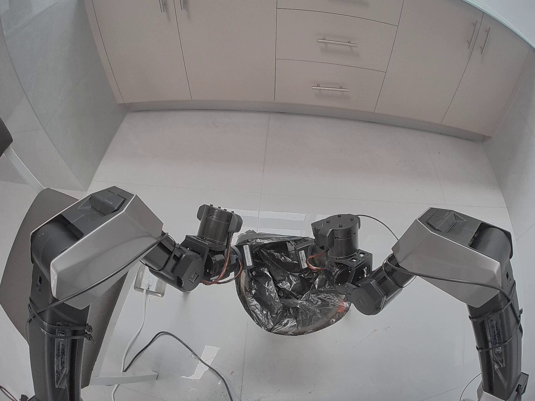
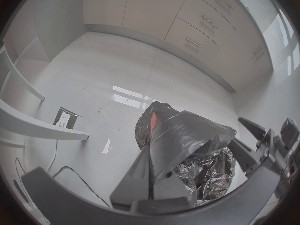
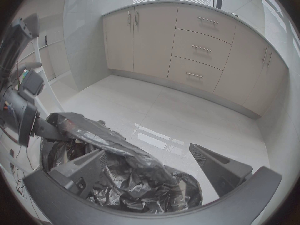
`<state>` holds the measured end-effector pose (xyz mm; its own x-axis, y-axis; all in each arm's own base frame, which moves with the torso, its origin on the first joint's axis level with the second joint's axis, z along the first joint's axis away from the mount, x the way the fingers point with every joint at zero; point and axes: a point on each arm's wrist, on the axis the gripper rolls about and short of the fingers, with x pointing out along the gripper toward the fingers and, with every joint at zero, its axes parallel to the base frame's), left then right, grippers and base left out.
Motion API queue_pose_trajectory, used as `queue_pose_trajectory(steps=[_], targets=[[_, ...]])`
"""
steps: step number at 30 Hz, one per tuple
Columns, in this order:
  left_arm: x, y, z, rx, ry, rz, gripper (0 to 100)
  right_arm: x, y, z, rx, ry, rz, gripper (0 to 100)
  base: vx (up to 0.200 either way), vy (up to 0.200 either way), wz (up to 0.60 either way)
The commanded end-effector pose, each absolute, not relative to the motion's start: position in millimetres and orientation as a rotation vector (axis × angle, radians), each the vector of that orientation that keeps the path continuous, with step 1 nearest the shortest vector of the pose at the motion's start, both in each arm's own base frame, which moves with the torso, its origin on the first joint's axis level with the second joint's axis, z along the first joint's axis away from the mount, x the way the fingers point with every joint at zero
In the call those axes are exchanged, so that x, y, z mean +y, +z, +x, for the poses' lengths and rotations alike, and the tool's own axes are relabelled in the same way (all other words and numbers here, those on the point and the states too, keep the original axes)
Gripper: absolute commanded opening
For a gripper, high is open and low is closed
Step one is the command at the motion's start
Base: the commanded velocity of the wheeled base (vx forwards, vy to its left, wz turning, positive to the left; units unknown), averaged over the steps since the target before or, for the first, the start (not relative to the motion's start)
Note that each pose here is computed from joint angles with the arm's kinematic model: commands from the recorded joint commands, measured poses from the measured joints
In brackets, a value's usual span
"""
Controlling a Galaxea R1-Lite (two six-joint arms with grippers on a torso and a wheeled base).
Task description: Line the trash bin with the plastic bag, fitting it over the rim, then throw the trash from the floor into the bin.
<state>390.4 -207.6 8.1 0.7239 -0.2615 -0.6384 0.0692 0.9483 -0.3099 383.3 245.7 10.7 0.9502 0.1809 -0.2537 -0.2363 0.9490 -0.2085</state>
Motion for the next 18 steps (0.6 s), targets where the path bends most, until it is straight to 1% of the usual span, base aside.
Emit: queue_pose_trajectory(steps=[1,7,13,18], targets=[[-207,-3,395,0.752,-0.191,-0.245,0,246,-3,393,0.238,0.202,-0.243,100,0.000,0.000,0.00],[-211,-1,396,0.749,-0.197,-0.236,0,243,-5,400,0.233,0.189,-0.240,100,0.000,0.000,0.00],[-211,0,394,0.731,-0.175,-0.179,0,242,-1,405,0.220,0.182,-0.238,100,0.000,0.000,0.00],[-218,3,390,0.725,-0.185,-0.173,0,242,-3,407,0.214,0.182,-0.251,100,0.000,0.000,0.00]])
